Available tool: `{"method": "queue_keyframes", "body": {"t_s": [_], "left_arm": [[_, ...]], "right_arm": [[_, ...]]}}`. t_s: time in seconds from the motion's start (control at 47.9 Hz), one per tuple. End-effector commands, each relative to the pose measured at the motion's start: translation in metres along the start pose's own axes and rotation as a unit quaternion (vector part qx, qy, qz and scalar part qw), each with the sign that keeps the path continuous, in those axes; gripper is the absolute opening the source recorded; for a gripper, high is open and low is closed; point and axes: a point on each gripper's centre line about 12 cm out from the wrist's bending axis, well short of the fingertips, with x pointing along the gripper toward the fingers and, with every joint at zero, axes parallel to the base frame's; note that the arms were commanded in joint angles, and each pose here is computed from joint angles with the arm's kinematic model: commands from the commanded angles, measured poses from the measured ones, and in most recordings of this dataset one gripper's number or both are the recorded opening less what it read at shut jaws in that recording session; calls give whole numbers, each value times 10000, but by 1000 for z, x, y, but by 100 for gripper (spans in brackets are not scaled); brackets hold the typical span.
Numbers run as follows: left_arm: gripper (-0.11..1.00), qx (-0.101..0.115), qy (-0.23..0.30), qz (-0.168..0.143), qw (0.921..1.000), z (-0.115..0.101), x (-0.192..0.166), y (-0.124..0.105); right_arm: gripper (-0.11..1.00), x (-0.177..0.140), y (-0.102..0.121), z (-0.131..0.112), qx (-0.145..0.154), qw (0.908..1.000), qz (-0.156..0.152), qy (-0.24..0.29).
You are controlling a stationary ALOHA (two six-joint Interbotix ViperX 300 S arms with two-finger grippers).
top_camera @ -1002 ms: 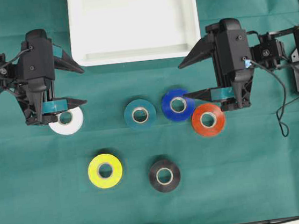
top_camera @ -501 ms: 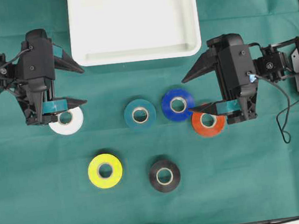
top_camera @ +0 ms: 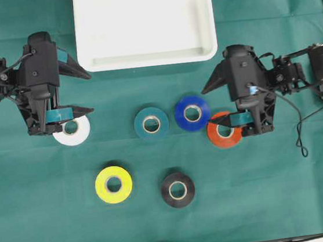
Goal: Put the tape alternately from left to right into the white case.
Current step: 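Move the right gripper over the red tape roll and lower it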
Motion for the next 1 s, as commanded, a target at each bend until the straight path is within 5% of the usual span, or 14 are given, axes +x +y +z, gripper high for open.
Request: {"method": "queue_keyframes", "body": {"t_s": [0.0,0.376,0.981], "left_arm": [[83,-10,-169,-9,9999,11,-3,-1],[83,-10,-146,-8,9999,9,-2,-1],[83,-3,-146,-7,9999,9,-2,-1]], "right_arm": [[84,0,9,2,90,9999,66,105],[84,2,13,-20,467,9972,14,576],[84,30,3,-43,406,9932,-226,1066]]}}
